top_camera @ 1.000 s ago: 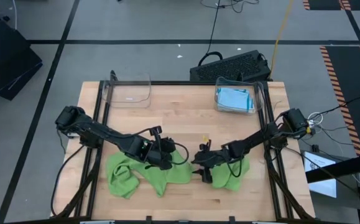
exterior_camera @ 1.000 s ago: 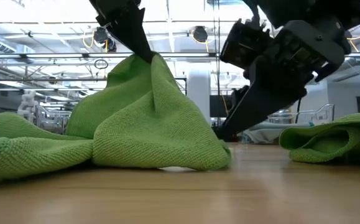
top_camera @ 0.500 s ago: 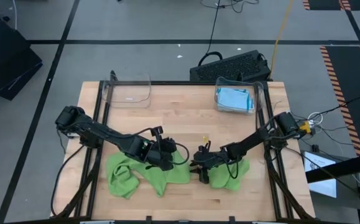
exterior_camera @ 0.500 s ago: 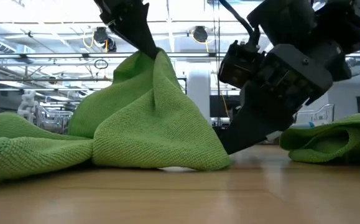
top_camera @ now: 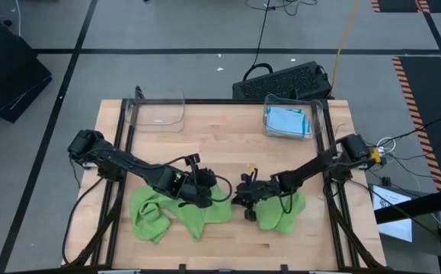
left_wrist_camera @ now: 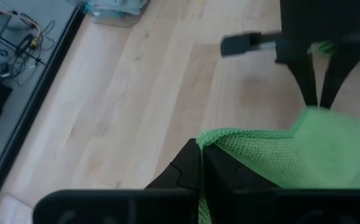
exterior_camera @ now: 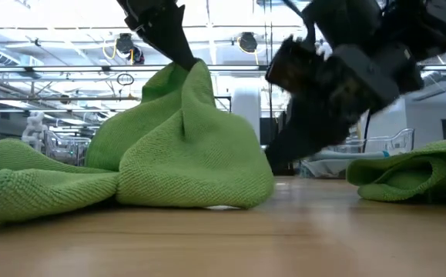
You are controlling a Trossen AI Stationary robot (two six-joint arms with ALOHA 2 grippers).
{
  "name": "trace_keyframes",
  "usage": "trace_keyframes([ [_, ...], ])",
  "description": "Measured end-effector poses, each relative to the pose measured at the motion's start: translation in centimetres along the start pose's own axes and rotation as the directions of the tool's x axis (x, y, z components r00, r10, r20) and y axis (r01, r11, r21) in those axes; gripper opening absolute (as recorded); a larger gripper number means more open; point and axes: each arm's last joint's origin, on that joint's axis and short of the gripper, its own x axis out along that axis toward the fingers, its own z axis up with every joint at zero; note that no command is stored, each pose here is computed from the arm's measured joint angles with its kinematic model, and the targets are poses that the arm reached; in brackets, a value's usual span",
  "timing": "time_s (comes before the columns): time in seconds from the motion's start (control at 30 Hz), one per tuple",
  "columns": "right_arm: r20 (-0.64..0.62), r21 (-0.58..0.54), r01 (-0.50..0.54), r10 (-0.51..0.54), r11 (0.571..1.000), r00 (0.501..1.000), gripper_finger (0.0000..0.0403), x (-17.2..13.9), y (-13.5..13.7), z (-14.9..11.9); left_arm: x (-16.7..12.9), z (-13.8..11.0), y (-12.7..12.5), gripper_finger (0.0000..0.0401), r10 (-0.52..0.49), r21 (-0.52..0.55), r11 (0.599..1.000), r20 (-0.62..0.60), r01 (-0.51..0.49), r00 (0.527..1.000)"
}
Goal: Fold microfiber towels
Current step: Fold the center green microfiber cloth
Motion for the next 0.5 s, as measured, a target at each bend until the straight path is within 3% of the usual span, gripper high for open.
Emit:
trace_keyframes([
  [0.17,0.012,-0.050,0.013,-0.012,0.999,1.000,0.0003,-2.4,0.2,1.9,0.0,0.0,0.1,0.0006,0.033,0.049,0.998,0.011,-0.033,0.999],
  [0.5,0.094,-0.138,0.132,-0.120,0.982,0.988,0.0001,-8.4,0.6,5.1,0.1,0.1,0.4,0.0007,0.075,0.085,0.993,0.023,-0.077,0.997],
])
